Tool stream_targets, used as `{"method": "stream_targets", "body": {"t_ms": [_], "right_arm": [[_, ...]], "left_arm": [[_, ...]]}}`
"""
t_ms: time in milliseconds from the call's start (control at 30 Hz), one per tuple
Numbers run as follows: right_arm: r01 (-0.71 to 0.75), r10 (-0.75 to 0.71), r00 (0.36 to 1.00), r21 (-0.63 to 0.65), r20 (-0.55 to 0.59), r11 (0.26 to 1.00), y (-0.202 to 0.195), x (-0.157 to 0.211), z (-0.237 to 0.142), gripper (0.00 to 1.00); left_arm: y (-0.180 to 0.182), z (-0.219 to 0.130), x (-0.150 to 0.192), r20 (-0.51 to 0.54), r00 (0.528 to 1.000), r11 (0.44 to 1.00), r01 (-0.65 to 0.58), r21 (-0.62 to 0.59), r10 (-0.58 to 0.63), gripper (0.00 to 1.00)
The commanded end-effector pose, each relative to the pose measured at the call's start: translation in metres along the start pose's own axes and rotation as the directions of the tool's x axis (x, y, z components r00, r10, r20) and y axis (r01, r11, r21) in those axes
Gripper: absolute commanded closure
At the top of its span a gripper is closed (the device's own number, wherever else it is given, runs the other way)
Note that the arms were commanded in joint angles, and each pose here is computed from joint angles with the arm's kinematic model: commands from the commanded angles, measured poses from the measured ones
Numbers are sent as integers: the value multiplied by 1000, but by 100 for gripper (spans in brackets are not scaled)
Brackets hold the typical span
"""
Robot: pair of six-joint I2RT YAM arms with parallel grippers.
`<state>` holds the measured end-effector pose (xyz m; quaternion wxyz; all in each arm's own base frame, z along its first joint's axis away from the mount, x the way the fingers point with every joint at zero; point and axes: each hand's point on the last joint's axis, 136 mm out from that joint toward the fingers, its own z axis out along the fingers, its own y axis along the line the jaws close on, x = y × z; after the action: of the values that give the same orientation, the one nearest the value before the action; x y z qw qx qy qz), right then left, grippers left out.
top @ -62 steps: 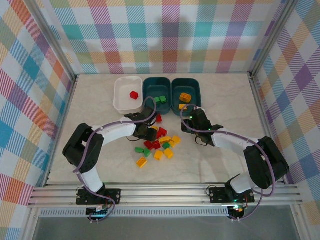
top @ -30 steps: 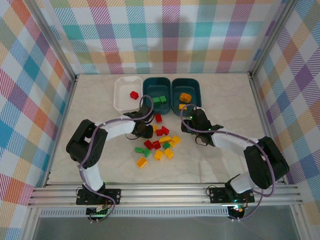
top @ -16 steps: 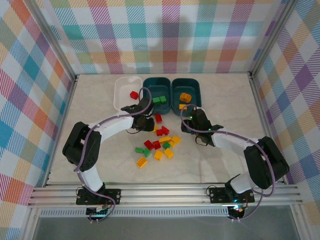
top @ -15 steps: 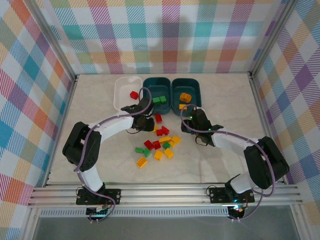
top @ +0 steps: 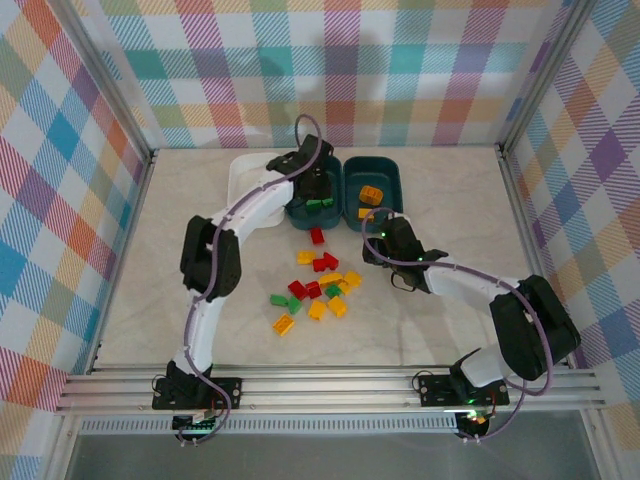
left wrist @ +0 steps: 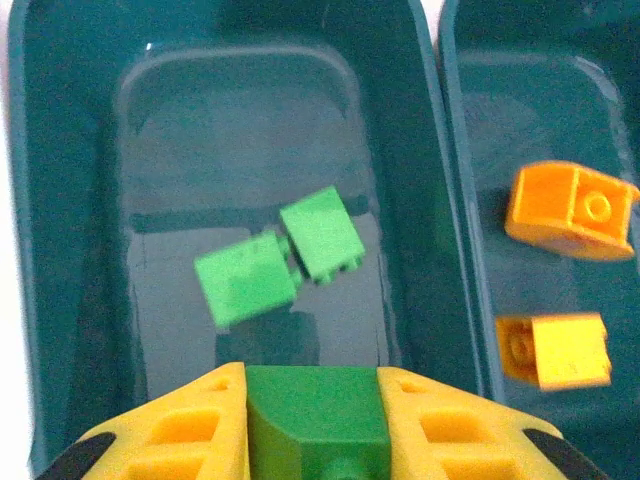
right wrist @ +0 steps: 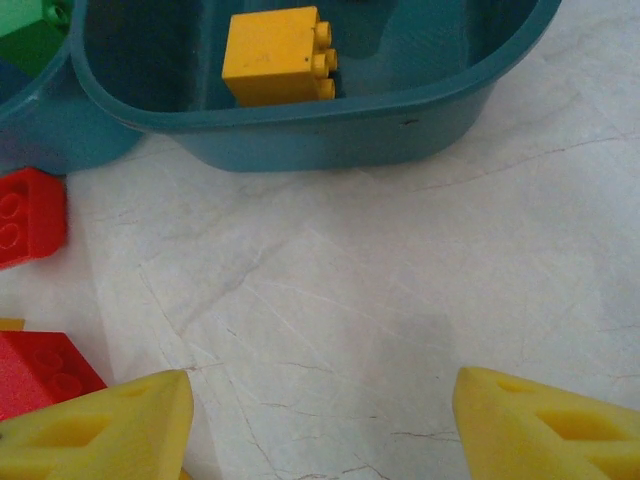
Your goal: Sort the legos into containers by color
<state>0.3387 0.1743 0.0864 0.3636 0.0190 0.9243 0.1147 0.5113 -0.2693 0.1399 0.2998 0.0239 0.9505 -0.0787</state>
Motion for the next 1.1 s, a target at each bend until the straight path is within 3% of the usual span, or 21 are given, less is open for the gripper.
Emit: {"method": "stream_targets", "body": {"t_ms": [0,233,367,533,667,767,933,1067], "right_arm": [[-19,20,999,-21,41,1000,3,-11,-9,30],[-12,13,999,-21,53,1000,1,-12,-12,28],[-9,10,998,-20,63,1000,1,-13,-15,27],[-9,12,996,-34,92,999,1,-19,-27,27],[8,-1,993,-60,119,998,5,-24,-37,27],[85,-70,992,-140,106,987,29,-19,-38,27],[263,-265,964,-225,21,938,88,10,-23,27],[272,-299,952,-268,-64,924,115,30,-4,26]], "left_arm": [[8,11,0,-62,998,999,-24,-35,22,69],[-13,16,-18,-40,999,999,-4,40,5,64],[-12,17,-20,-39,999,999,14,31,-13,43],[-5,5,-16,-53,999,1000,9,4,-9,40],[-1,-28,-18,-13,1000,1000,24,20,-23,41],[18,-75,-14,76,994,996,82,19,-83,39],[84,-111,67,89,958,959,278,-57,-273,23],[139,-127,154,61,916,904,401,-148,-396,17]]}}
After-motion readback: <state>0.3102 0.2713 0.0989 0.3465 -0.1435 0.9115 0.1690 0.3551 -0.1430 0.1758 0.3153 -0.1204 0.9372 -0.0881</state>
